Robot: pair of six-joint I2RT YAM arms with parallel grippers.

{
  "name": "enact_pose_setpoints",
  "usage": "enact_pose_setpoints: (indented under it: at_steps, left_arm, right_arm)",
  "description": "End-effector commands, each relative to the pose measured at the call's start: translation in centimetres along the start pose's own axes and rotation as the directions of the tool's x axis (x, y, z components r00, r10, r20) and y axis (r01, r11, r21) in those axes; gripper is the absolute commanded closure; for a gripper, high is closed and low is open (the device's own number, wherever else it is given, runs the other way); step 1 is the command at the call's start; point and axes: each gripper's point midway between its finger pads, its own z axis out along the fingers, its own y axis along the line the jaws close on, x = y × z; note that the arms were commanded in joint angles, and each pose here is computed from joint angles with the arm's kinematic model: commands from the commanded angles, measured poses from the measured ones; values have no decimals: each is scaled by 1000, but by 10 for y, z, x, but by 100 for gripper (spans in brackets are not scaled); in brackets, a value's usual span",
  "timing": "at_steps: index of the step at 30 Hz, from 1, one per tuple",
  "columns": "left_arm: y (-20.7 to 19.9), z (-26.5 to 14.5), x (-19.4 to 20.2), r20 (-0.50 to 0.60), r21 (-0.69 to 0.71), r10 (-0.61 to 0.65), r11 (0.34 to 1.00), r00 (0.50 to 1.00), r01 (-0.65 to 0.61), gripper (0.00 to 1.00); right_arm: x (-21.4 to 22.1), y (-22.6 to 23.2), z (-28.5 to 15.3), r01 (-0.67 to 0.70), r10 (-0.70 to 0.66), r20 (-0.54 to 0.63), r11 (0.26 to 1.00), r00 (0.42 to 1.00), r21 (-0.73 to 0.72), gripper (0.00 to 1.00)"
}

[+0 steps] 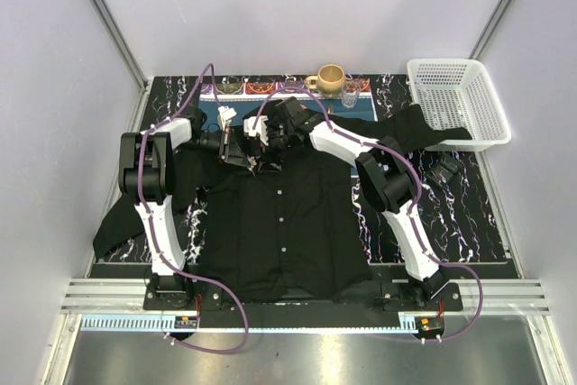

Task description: Pin the brooch onto the clothing

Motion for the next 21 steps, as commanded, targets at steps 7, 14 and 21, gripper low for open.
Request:
enact_pose_setpoints:
  at_steps: [7, 14, 21]
  left_arm:
    - [-4, 0, -10, 16, 29, 61, 998, 998, -62, 100]
    - [-4, 0, -8, 8, 33, 79, 996, 997, -79, 100]
    - [-4, 0, -8, 3, 39, 78, 996, 997, -78, 100]
  right_arm:
    - [-25, 7, 2, 34, -31, 62, 998, 998, -53, 27]
    - [-29, 6, 6, 20, -16, 72, 998, 997, -66, 29]
    - [-26, 11, 5, 25, -20, 62, 996, 998, -83, 25]
